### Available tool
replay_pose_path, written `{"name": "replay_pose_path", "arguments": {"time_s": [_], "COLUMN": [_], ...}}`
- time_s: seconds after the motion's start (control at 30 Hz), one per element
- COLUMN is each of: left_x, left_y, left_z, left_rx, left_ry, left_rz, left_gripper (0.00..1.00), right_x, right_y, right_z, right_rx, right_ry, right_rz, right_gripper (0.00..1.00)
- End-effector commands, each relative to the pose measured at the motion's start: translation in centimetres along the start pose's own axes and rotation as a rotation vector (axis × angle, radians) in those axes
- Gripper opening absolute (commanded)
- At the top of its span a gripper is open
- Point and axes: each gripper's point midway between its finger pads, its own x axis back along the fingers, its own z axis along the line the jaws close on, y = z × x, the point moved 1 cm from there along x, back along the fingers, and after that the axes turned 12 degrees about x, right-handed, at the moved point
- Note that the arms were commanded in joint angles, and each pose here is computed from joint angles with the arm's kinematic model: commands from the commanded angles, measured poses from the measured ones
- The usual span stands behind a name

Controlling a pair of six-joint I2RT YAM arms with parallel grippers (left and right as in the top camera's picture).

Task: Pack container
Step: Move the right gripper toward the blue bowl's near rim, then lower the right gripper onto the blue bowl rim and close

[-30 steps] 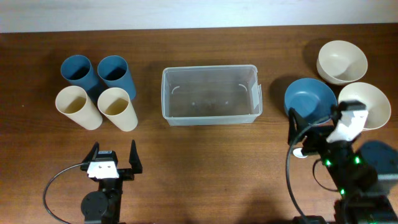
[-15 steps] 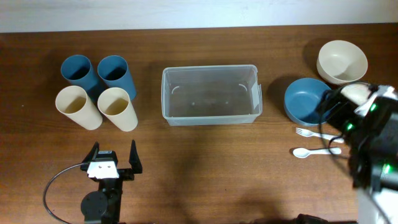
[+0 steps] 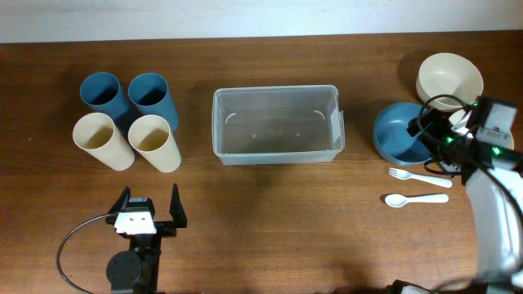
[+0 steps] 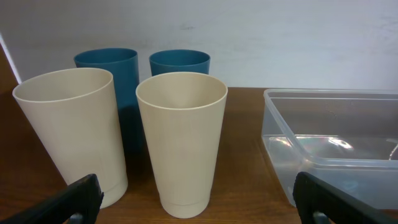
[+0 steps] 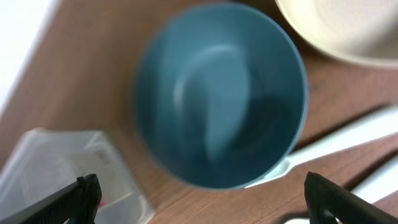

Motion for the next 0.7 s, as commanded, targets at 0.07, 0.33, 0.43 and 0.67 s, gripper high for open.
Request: {"name": "replay_pose_path", "arguments": {"time_s": [0.07, 0.33, 0.43, 0.67], "left_x": [0.0, 0.0, 0.0, 0.0], "left_y": [-0.1, -0.1, 0.0, 0.0], "left_z": [0.2, 0.2, 0.2, 0.2], "left_rx": [-0.012, -0.012, -0.012, -0.012], "left_ry": [0.008, 0.008, 0.008, 0.008], "left_rz": [-0.001, -0.001, -0.001, -0.001], "left_gripper": [1.0, 1.0, 1.0, 1.0], "right_x": [-3.0, -2.9, -2.9, -3.4], "right_y": [0.3, 0.4, 0.4, 0.5], "right_z": [-1.7, -4.5, -4.7, -4.8], "right_rx": [-0.108, -0.207, -0.216, -0.214], "right_ry": [-0.073, -0.135, -0.138, -0.14], "right_rz": [0.027, 0.036, 0.036, 0.036], "right_gripper": [0.99, 0.99, 0.99, 0.99]}}
